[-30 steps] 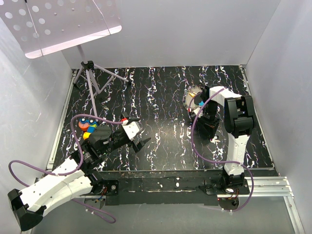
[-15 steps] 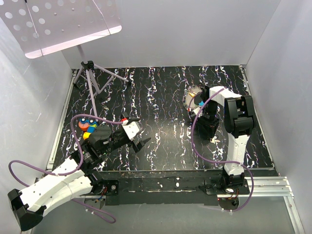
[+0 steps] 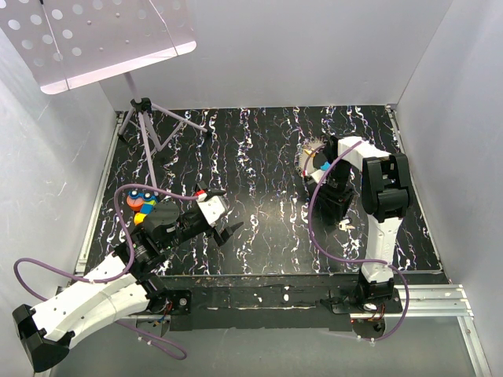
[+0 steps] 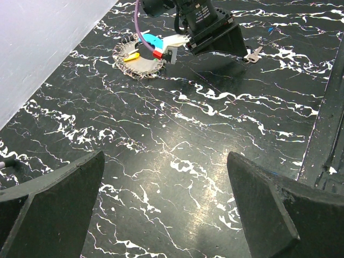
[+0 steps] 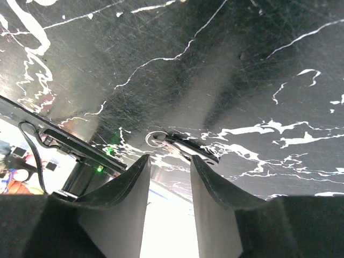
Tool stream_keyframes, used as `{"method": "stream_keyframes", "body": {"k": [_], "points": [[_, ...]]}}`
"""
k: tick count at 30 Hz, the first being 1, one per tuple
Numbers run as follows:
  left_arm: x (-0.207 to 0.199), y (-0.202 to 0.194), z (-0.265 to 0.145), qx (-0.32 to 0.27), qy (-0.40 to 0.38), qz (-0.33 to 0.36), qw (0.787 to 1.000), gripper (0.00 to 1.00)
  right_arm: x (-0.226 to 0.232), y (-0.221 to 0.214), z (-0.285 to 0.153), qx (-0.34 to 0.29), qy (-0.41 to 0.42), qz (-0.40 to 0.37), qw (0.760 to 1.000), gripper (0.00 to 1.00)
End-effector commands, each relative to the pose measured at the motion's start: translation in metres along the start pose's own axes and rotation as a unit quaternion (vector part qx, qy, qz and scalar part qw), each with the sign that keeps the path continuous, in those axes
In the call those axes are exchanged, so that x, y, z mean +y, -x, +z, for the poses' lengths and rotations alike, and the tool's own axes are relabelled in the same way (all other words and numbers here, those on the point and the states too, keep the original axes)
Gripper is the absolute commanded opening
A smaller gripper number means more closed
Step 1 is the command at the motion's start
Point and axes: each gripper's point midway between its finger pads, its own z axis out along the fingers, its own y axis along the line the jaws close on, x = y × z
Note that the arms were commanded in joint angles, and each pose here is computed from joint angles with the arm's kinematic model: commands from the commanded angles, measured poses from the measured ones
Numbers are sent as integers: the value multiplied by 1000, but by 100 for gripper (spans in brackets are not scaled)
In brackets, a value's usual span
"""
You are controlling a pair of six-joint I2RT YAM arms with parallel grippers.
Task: Put the keys on the keyring
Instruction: Place the key at the center of the board.
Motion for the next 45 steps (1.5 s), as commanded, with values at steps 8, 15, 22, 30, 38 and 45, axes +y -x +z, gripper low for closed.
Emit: {"method": "stream_keyframes", "body": {"k": [8, 15, 22, 30, 38, 45], "points": [[5, 5, -3, -7, 12, 2, 1000, 98, 15, 15, -36, -96, -6, -8, 995, 45], [4, 7, -2, -14, 12, -14, 1000, 98, 49, 41, -61, -231, 39, -31, 972, 45], [3, 11, 7, -22, 16, -77, 997, 98, 71, 49, -116, -362, 92, -43, 927, 45], [-6, 31, 30, -42, -9, -210, 977, 98, 62, 31, -181, -519, 160, -9, 840, 45], [1, 27, 66, -12, -14, -313, 949, 98, 41, 33, -177, -558, 135, 8, 819, 45], [19, 5, 96, 13, -18, -432, 902, 98, 24, 34, -188, -574, 93, 24, 813, 46]]}}
